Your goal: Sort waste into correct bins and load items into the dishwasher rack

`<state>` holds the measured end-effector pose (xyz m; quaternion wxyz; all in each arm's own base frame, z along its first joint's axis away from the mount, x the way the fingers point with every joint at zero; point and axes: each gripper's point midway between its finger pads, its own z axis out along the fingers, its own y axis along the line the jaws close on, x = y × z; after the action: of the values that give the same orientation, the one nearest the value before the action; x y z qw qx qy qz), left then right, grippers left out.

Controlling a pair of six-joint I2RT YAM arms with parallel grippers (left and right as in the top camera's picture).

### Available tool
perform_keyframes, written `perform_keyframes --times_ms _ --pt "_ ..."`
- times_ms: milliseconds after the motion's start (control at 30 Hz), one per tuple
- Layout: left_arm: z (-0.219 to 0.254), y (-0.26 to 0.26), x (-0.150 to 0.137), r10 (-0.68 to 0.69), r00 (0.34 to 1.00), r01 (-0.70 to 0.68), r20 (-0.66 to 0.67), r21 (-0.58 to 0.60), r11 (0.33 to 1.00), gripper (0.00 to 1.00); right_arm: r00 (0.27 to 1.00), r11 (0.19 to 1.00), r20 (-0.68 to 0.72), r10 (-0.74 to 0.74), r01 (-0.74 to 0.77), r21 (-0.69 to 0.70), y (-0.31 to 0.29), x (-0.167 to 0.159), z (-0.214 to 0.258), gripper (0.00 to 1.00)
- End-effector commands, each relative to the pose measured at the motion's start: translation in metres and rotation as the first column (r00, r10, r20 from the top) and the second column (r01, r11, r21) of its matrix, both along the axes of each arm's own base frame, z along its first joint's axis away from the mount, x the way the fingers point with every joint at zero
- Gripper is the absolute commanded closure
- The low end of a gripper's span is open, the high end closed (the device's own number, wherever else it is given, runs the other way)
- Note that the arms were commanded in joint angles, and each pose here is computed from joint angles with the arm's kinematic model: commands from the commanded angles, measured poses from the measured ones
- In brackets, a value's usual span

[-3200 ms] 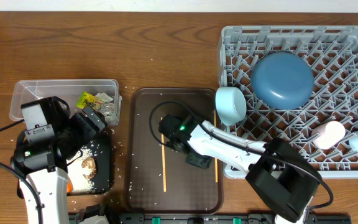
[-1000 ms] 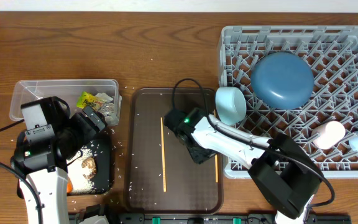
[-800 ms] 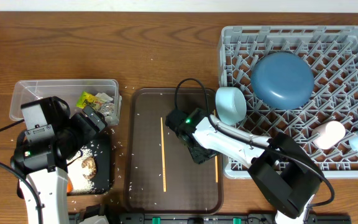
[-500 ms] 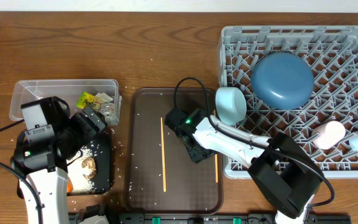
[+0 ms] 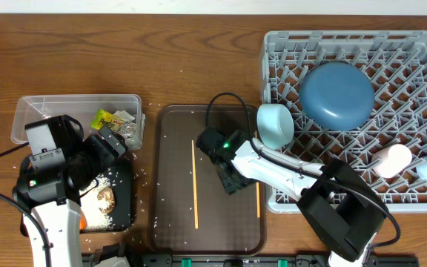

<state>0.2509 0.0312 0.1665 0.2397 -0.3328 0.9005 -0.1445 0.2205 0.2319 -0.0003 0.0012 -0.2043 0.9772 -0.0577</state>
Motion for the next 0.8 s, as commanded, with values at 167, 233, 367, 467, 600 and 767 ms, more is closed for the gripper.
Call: perform_keyframes --times_ms 167,233,367,467,600,767 --pt "0.01 0.004 0.003 -0.003 1.0 0.003 0.026 0.029 1.0 0.02 1.0 0.996 -0.005 -0.009 0.009 -0.09 -0.018 -0.005 -0.002 0.46" --pt "0.009 0.004 0.003 -0.003 1.0 0.003 0.026 0.028 1.0 0.02 0.999 0.993 -0.006 -0.044 0.043 -0.11 -0.023 -0.006 -0.001 0.47" --pt "0.009 0.004 0.003 -0.003 1.0 0.003 0.026 0.028 1.0 0.02 0.995 0.987 0.028 -0.095 0.098 -0.129 -0.028 -0.002 0.0 0.46" --pt "0.01 0.004 0.003 -0.003 1.0 0.003 0.026 0.029 1.0 0.02 0.989 0.981 0.043 -0.14 0.144 -0.129 -0.028 -0.001 0.0 0.43" --pt "0.009 0.004 0.003 -0.003 1.0 0.003 0.026 0.028 1.0 0.02 0.978 0.971 0.048 -0.203 0.207 -0.116 -0.027 -0.003 0.0 0.38" --pt "0.01 0.004 0.003 -0.003 1.0 0.003 0.026 0.029 1.0 0.02 0.977 0.973 0.056 -0.208 0.212 -0.087 -0.021 0.001 -0.002 0.37"
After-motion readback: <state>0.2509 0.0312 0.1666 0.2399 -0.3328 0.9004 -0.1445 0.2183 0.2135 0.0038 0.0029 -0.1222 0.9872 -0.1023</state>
